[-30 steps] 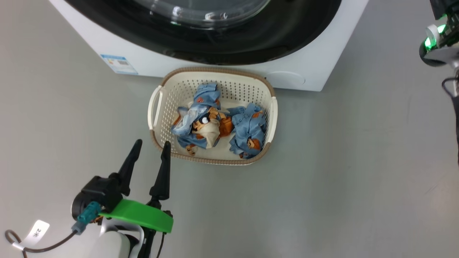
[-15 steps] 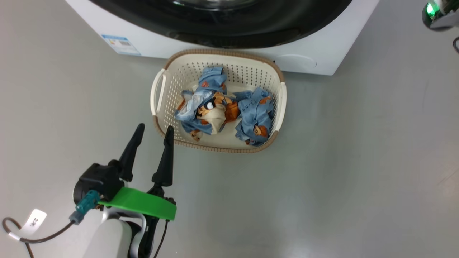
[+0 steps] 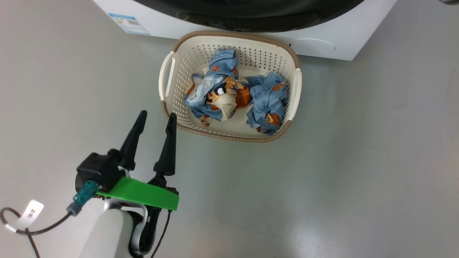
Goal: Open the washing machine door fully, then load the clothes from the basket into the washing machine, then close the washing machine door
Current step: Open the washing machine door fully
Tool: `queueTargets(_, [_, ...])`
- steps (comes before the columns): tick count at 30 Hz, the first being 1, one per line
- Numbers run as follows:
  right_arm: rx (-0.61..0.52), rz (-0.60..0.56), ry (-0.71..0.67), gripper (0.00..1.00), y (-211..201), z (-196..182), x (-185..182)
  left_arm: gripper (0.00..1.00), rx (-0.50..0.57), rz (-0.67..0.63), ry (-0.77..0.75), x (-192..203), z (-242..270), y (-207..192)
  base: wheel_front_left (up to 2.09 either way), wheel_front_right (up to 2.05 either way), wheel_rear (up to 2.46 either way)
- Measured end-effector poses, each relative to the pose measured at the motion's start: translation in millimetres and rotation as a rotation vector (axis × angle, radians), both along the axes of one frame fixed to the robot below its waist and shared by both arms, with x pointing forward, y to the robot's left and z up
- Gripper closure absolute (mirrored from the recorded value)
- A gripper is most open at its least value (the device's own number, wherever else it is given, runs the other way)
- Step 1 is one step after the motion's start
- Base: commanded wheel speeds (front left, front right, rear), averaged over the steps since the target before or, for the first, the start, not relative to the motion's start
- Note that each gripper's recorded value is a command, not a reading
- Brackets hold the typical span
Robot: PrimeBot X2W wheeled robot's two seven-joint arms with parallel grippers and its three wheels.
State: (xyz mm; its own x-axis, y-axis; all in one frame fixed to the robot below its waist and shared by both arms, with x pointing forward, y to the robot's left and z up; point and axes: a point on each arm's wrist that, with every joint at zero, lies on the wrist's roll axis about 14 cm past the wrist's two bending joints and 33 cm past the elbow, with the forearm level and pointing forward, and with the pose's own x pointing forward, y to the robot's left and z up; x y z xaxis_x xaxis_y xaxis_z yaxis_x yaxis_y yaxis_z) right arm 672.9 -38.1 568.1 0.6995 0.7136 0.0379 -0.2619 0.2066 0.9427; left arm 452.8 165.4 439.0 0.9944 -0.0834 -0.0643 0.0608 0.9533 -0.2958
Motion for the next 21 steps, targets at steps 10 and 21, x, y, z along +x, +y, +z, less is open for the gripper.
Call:
queueTargets(10, [-0.017,0.034,-0.003,1.0,10.7,-3.2,2.7,0.0,-0.007,0.003,0.011,-1.2,-3.5,0.6,0.0,0.0,0.0])
queueTargets(21, [-0.051,0.076,-0.017,1.0,18.3,4.9,-15.0,0.0,-0.009,-0.006,-0.018,-3.2,9.6,-2.6,0.0,0.0,0.0])
